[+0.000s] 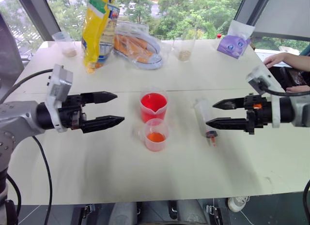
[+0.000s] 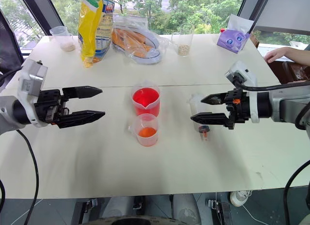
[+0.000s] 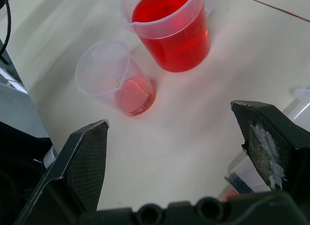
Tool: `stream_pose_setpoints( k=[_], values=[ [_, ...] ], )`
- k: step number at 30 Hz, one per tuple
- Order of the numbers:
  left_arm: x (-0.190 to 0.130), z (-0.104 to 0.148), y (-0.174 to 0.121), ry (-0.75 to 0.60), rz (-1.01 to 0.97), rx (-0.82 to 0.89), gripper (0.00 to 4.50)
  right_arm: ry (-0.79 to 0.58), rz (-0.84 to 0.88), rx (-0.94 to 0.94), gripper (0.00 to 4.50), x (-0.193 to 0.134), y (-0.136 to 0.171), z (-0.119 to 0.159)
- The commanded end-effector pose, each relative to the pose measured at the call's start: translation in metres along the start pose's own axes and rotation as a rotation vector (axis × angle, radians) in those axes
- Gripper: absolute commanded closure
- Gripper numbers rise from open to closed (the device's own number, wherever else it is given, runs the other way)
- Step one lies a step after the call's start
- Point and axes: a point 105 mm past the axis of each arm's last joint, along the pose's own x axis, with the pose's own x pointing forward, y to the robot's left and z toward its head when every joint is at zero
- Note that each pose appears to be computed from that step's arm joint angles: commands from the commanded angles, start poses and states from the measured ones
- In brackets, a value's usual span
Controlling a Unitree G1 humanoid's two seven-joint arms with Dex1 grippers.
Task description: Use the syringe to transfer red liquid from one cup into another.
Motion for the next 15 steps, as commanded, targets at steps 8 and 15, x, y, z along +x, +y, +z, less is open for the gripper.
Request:
stream_pose_setpoints(
  k=[8,15],
  values=[
    [0.001,0.011,-0.002,-0.044,-0.004,0.04,0.0,0.079,-0.214,0.127,0.1,0.02,-0.037,-0.003],
    [0.007,0.009,-0.001,-0.065,-0.003,0.043,0.0,0.206,-0.423,0.366,0.1,0.048,-0.08,-0.018]
  ],
)
